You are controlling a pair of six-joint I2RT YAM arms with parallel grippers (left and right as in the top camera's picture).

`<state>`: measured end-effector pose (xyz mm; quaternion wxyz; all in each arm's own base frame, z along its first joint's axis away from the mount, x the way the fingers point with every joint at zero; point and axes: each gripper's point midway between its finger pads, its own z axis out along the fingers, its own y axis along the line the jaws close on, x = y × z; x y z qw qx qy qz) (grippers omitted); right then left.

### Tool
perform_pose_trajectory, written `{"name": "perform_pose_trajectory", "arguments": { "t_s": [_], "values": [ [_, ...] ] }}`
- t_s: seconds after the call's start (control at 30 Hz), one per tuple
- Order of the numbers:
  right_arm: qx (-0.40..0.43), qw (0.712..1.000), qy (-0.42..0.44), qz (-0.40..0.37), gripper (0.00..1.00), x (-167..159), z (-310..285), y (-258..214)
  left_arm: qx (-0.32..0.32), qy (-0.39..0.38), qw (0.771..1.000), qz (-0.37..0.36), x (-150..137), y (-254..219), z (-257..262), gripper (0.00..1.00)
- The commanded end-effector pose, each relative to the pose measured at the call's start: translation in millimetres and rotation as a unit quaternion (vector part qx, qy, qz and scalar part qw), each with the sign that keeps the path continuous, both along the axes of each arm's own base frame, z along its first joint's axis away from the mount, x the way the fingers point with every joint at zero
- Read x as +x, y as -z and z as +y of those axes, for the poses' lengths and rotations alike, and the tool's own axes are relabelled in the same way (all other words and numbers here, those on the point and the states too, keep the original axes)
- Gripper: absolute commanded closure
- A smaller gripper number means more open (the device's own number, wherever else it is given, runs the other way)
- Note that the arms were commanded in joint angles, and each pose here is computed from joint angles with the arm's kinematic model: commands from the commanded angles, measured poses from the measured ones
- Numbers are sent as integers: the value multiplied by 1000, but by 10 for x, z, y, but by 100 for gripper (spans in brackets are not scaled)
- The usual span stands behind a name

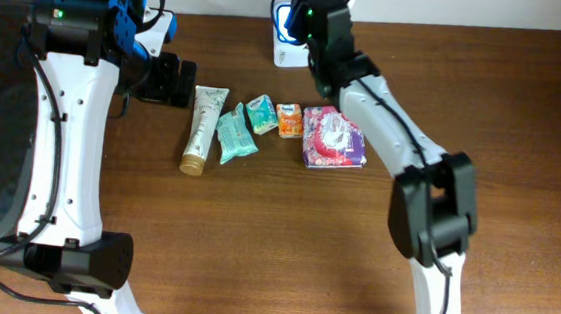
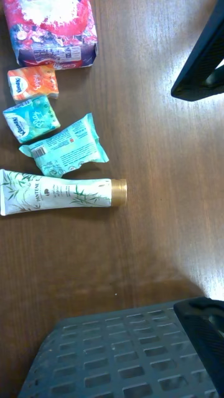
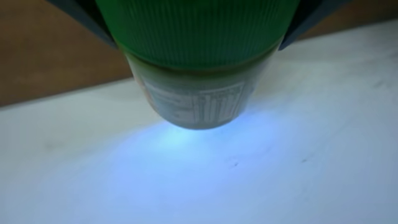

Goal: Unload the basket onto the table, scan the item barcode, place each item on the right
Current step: 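Hold the jar's barcode side in front of the white scanner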

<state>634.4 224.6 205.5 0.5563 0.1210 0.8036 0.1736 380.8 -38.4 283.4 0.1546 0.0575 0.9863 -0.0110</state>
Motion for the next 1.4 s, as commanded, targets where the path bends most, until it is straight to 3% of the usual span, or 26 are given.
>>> {"name": "perform_pose_trajectory", "arguments": {
  "t_s": [0.0, 0.07, 0.3, 0.43, 0.57, 0.67, 0.8, 0.93, 1.37],
  "values": [
    [-30, 998, 7, -52, 34, 184, 10, 64, 5, 4, 1000, -4, -18, -27, 17, 1],
    [-33, 997, 5, -72, 28, 241, 34, 101, 5, 4, 1000, -3, -19, -27, 14, 1],
    [-33, 997, 3, -71, 27, 248, 45, 140, 5, 4, 1000, -4, -18, -27, 15, 1],
    [-71, 994, 2, -82, 25, 215, -84, -145, 5, 4, 1000, -4, -18, -27, 17, 1],
    [-87, 995, 1, -41, 21, 23, -208, -364, 5, 4, 1000, -4, -18, -27, 17, 1],
    [-118, 992, -9, 38, 16, -303, -338, -373, 5, 4, 1000, -4, -18, -27, 17, 1],
    [-135, 971, -81, 177, 7, -768, -279, 132, 5, 4, 1000, -4, -18, -27, 17, 1],
    [-150, 946, -102, 267, 1, -971, -284, 788, 5, 4, 1000, -4, -18, -27, 17, 1],
    [-152, 923, -161, 315, 1, -989, -133, 1530, 5, 6, 1000, -4, -19, -27, 6, 1]
  ]
}}
